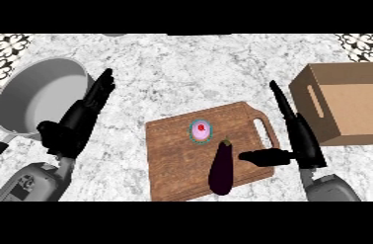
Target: Pick the cupcake from the cutting board and place it in the cardboard box
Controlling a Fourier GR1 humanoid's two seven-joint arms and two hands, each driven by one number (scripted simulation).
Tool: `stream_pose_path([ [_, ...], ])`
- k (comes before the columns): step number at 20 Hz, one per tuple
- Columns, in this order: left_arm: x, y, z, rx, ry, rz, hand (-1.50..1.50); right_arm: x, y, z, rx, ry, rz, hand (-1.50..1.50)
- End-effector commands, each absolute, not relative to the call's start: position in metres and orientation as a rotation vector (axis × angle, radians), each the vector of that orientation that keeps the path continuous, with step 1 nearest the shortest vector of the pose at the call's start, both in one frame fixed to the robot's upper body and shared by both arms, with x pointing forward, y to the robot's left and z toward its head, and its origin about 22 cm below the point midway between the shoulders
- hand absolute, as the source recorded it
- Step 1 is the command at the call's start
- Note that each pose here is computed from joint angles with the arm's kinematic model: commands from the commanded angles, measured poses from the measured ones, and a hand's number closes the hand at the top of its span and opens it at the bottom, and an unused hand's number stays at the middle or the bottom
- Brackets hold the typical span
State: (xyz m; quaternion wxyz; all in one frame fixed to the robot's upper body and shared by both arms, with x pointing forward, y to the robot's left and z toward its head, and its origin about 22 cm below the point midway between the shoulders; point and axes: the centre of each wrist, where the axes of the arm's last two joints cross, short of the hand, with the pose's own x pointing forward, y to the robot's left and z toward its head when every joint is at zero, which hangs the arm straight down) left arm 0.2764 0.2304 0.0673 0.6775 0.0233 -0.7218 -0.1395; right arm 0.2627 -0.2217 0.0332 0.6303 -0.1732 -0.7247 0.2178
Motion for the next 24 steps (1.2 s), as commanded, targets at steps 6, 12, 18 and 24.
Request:
stream_pose_path([
  [6,0.268,0.216,0.048,-0.022,-1.572,-0.427,0.00,0.223,-0.180,0.006,-0.917,-1.645,0.969,-1.50],
  [12,0.279,0.219,0.041,0.018,-1.585,-0.423,0.00,0.194,-0.127,0.071,-1.014,-1.509,1.050,-1.50],
  [18,0.276,0.208,0.038,-0.028,-1.595,-0.439,0.00,0.166,-0.081,0.124,-0.837,-1.304,1.121,-1.50],
  [24,0.270,0.199,0.039,-0.038,-1.602,-0.450,0.00,0.195,-0.056,0.146,-0.781,-1.179,1.106,-1.50],
])
